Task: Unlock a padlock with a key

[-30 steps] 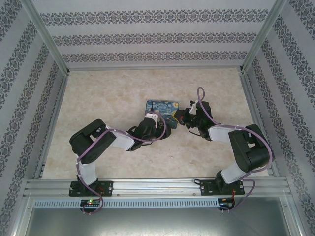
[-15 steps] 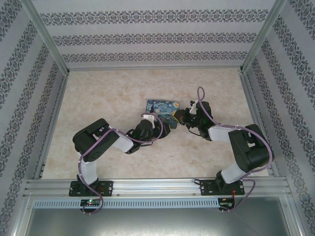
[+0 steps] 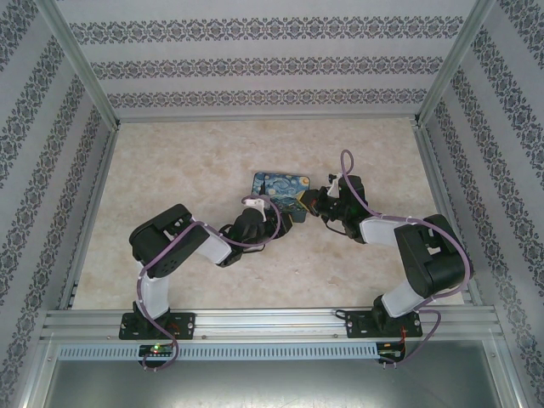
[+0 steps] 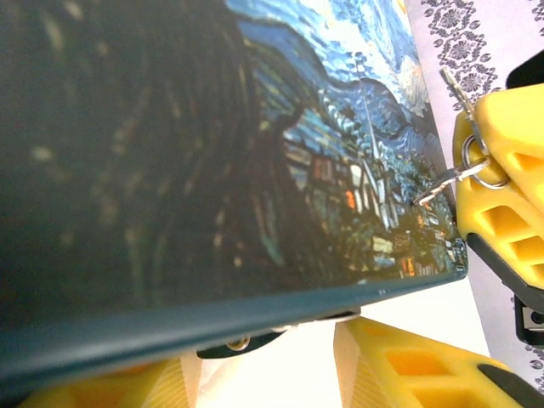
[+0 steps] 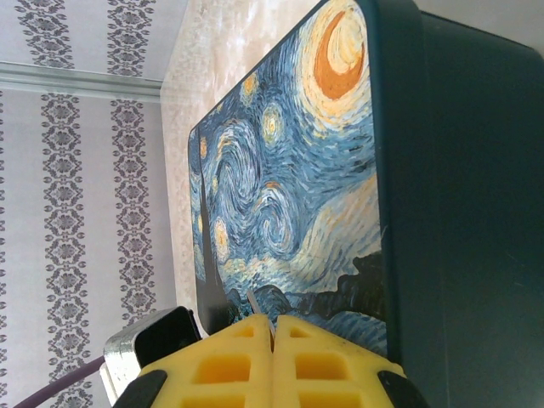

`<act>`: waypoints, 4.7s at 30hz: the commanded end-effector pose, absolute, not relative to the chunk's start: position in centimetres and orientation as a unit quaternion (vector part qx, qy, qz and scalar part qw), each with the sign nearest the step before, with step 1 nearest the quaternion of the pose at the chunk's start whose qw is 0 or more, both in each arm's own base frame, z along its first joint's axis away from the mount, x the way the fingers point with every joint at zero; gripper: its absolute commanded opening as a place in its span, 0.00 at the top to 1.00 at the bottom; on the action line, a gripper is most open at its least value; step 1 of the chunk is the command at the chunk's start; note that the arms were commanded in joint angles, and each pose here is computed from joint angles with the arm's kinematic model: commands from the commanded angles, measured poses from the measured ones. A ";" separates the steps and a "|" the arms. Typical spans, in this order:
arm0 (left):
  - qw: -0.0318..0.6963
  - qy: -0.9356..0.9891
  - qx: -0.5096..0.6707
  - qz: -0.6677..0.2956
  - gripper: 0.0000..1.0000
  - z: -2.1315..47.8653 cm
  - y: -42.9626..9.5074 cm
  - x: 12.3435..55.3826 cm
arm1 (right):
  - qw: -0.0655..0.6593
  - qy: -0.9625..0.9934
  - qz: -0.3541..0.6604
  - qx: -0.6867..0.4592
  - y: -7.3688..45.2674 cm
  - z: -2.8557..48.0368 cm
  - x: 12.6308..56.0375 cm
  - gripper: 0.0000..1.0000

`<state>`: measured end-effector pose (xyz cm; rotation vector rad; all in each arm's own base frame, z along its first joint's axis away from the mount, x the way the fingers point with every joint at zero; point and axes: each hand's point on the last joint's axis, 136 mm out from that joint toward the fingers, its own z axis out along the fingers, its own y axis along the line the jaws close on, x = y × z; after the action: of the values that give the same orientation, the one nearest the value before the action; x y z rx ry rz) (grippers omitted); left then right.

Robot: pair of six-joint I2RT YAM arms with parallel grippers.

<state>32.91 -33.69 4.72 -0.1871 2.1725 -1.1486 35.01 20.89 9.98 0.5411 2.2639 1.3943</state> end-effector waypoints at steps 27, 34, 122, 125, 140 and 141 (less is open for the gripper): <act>0.340 0.772 -0.126 -0.522 0.51 7.1 -34.3 32.4 | 0.202 0.824 0.486 0.208 20.6 8.2 34.7 1.00; 0.347 0.767 -0.130 -0.524 0.51 7.9 -34.6 32.2 | 0.200 0.824 0.487 0.208 20.6 8.1 34.7 1.00; 0.258 0.780 -0.191 -0.537 1.00 6.7 -34.6 32.0 | 0.197 0.809 0.525 0.174 18.3 9.5 24.6 1.00; 0.251 0.774 -0.196 -0.547 1.00 7.1 -34.3 31.7 | 0.192 0.812 0.517 0.193 18.0 8.5 23.8 1.00; 0.241 0.730 -0.192 -0.610 1.00 11.4 -34.9 31.4 | 0.193 0.815 0.501 0.220 18.7 7.8 24.0 1.00; 0.241 0.728 -0.190 -0.613 1.00 11.6 -35.0 31.4 | 0.192 0.815 0.500 0.222 18.8 7.8 24.1 1.00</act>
<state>30.82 -34.66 7.41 -0.5737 2.1208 -1.5561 23.18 18.54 6.99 0.6162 2.3215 1.4074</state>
